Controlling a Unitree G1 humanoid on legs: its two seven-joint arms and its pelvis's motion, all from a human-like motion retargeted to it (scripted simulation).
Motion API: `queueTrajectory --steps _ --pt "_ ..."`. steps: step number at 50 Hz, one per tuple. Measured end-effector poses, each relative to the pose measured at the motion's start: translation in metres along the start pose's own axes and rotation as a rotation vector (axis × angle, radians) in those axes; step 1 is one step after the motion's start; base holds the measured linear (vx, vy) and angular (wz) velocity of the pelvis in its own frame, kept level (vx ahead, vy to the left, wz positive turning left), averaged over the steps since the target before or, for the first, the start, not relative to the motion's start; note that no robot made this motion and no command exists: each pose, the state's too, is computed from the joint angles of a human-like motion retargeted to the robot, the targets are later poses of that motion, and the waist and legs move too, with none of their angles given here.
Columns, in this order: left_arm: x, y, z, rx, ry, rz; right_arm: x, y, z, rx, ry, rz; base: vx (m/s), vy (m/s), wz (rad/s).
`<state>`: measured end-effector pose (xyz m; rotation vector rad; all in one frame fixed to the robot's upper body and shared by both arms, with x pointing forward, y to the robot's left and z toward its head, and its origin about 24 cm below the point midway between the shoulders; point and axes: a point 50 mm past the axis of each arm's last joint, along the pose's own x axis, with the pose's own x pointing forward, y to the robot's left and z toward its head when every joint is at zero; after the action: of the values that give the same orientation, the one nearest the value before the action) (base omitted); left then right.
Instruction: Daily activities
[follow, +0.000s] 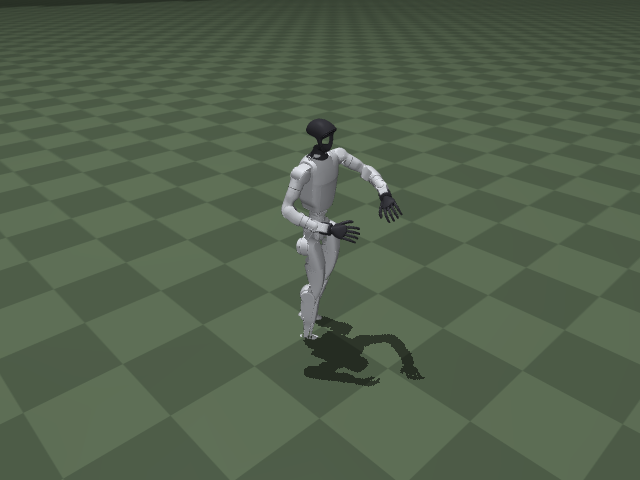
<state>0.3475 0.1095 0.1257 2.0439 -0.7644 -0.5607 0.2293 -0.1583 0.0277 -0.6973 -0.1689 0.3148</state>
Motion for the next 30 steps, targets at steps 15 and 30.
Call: queueTrajectory --steps 15,30 --pt "0.0 0.012 0.004 0.073 -0.073 0.042 0.007 0.004 0.01 -0.003 -0.048 0.078 0.0 0.0 0.0" --pt "-0.005 0.025 0.011 -0.007 -0.1 0.128 0.012 0.007 0.017 0.021 -0.066 0.119 0.0 0.0 0.0"
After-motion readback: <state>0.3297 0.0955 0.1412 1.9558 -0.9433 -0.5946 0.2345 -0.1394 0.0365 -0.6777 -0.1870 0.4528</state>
